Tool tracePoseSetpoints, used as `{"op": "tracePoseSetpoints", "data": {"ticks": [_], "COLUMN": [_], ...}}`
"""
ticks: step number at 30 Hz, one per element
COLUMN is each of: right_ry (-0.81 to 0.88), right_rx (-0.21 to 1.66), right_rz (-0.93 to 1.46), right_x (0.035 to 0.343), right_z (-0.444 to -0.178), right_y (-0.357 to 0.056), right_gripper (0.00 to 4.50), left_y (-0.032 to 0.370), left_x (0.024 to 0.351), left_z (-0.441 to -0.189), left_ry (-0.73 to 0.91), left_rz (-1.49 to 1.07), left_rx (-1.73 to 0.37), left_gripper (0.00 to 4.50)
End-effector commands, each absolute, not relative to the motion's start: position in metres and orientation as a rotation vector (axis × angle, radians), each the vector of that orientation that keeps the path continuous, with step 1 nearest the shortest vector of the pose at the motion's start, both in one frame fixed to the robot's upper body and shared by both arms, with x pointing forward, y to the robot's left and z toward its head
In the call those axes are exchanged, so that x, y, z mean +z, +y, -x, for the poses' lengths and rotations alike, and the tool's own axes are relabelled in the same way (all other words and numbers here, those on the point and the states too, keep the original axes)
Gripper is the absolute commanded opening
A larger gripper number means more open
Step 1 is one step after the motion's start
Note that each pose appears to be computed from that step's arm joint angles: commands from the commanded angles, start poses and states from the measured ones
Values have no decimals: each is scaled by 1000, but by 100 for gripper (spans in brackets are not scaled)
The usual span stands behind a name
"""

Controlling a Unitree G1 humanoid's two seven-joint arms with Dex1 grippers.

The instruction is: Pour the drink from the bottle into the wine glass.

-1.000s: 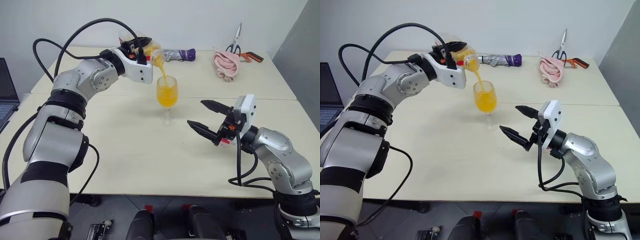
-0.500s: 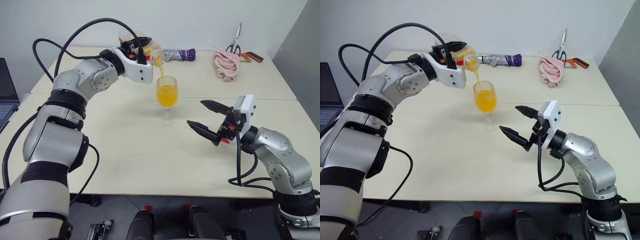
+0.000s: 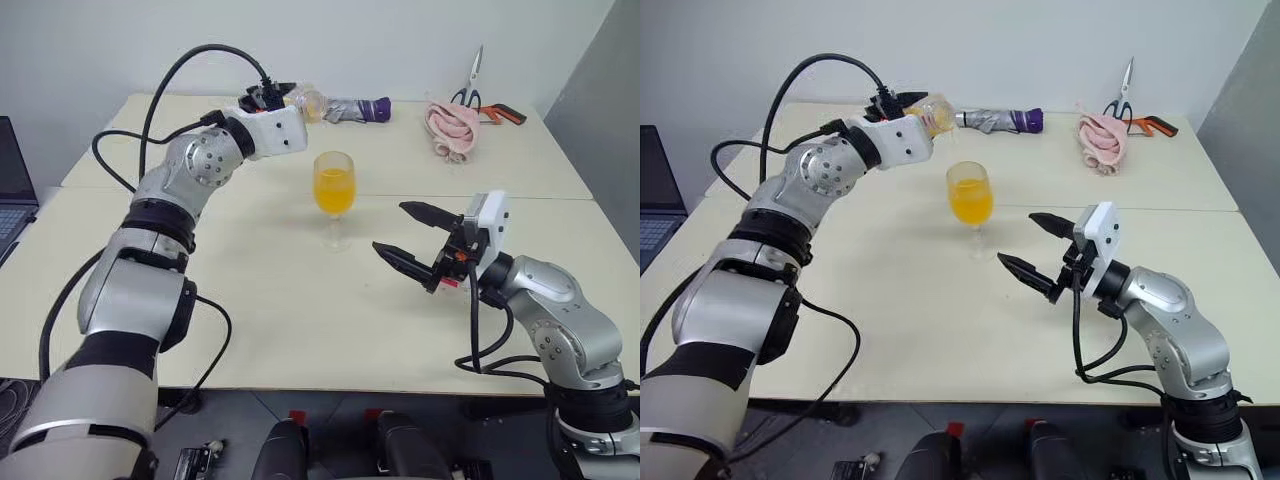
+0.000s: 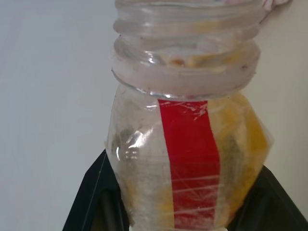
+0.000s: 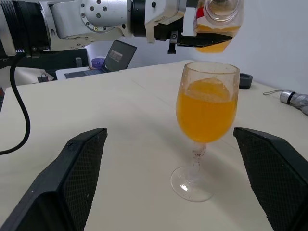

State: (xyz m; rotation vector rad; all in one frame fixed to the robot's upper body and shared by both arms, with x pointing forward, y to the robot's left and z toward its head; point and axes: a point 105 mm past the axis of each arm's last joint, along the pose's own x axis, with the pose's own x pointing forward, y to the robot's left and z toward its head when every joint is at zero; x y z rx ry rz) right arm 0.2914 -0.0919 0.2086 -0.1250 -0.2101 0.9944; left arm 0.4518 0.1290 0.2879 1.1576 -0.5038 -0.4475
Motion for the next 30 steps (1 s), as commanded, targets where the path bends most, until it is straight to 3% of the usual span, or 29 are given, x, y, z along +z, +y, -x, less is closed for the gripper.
{"op": "tracePoseSetpoints", "data": {"ticks": [1, 11, 19, 30], "right_ry": [-287, -280, -163, -83], "right_rx": [1011, 1054, 1094, 1115], "right_rz": [145, 219, 287, 329], "right_x": [223, 222, 208, 199], "right_z": [-284, -276, -275, -289], "right_y": [-87, -73, -49, -20], "right_gripper": [450, 450, 450, 450], "left_y": [125, 171, 245, 272], "left_x": [307, 302, 264, 218], "left_z": [-447, -452, -444, -435], "left_ry": [-549, -407, -224, -94], "left_rz": [-990, -568, -270, -117], "left_rx": [-457, -378, -207, -176], "left_gripper": [189, 189, 189, 189]}}
